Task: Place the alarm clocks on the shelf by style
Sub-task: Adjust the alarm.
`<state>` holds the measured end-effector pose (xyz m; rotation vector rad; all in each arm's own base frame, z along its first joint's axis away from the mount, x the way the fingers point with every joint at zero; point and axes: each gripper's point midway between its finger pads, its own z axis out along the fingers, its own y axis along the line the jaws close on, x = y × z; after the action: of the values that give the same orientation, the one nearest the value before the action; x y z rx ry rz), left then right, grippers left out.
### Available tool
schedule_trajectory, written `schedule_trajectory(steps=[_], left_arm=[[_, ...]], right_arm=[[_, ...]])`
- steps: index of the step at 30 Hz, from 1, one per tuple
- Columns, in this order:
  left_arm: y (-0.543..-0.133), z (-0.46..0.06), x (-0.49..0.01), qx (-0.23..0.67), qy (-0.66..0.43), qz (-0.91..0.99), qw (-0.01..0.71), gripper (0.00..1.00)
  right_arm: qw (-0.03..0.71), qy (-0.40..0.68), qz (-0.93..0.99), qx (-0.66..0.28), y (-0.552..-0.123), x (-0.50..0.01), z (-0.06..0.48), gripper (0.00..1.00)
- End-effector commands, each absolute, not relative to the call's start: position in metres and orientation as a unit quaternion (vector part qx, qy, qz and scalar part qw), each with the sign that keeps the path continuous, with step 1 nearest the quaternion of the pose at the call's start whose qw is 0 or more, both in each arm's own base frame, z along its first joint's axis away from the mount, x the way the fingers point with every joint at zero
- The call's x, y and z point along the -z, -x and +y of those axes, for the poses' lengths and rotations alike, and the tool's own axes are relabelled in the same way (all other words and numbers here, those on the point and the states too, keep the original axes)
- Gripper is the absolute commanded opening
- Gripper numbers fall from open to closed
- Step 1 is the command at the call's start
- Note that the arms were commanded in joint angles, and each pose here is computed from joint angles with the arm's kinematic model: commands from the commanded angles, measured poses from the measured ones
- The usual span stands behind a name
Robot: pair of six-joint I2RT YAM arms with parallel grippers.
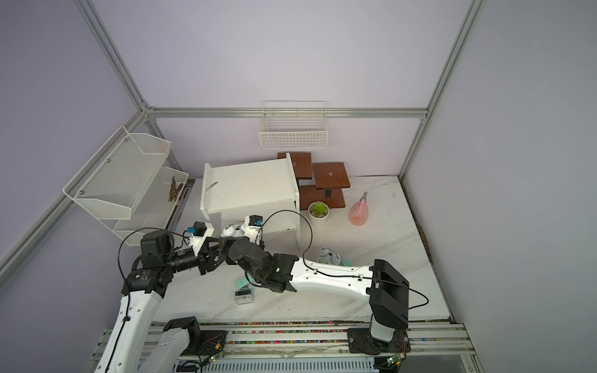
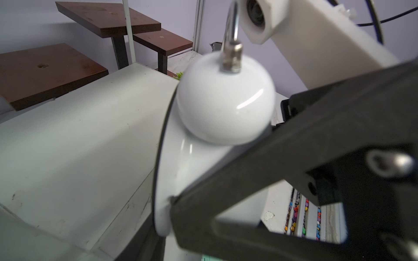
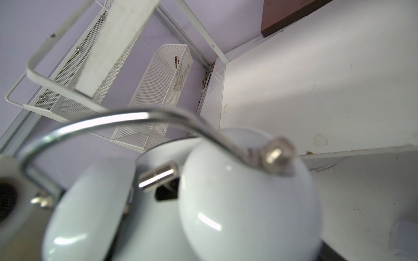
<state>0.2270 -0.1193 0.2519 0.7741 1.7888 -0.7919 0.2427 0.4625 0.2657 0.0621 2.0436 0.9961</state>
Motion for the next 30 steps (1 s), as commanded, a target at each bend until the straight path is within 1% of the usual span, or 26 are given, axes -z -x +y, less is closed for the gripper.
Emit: schedule_trajectory(steps=[1, 4, 8, 9, 16, 24, 30], left_arm=[[-0.221, -0.126, -0.268, 0.348, -0.331, 0.714, 0.509, 0.40], [-0.221, -0.127, -0.268, 0.357, -0.325, 0.715, 0.505, 0.35], [-0.222, -0.127, -0.268, 0.365, -0.314, 0.722, 0.498, 0.32], [-0.222, -0.127, -0.268, 0.367, -0.311, 0.723, 0.496, 0.31], [-0.224, -0.127, -0.266, 0.375, -0.302, 0.727, 0.489, 0.29], [-0.224, -0.127, -0.263, 0.375, -0.302, 0.729, 0.487, 0.29], [-0.223, -0.127, -0.263, 0.376, -0.304, 0.727, 0.487, 0.29]], right_arm=[[0.433, -0.017, 0.805, -0.406, -0.238, -0.272, 0.457, 0.79], [0.448, -0.025, 0.798, -0.402, -0.239, -0.276, 0.450, 0.88], [0.473, -0.041, 0.784, -0.401, -0.239, -0.280, 0.439, 0.98], [0.479, -0.044, 0.779, -0.402, -0.239, -0.280, 0.437, 0.99], [0.502, -0.058, 0.762, -0.404, -0.238, -0.278, 0.433, 1.00], [0.521, -0.067, 0.754, -0.394, -0.240, -0.277, 0.439, 0.90], [0.519, -0.060, 0.763, -0.381, -0.241, -0.270, 0.447, 0.90]])
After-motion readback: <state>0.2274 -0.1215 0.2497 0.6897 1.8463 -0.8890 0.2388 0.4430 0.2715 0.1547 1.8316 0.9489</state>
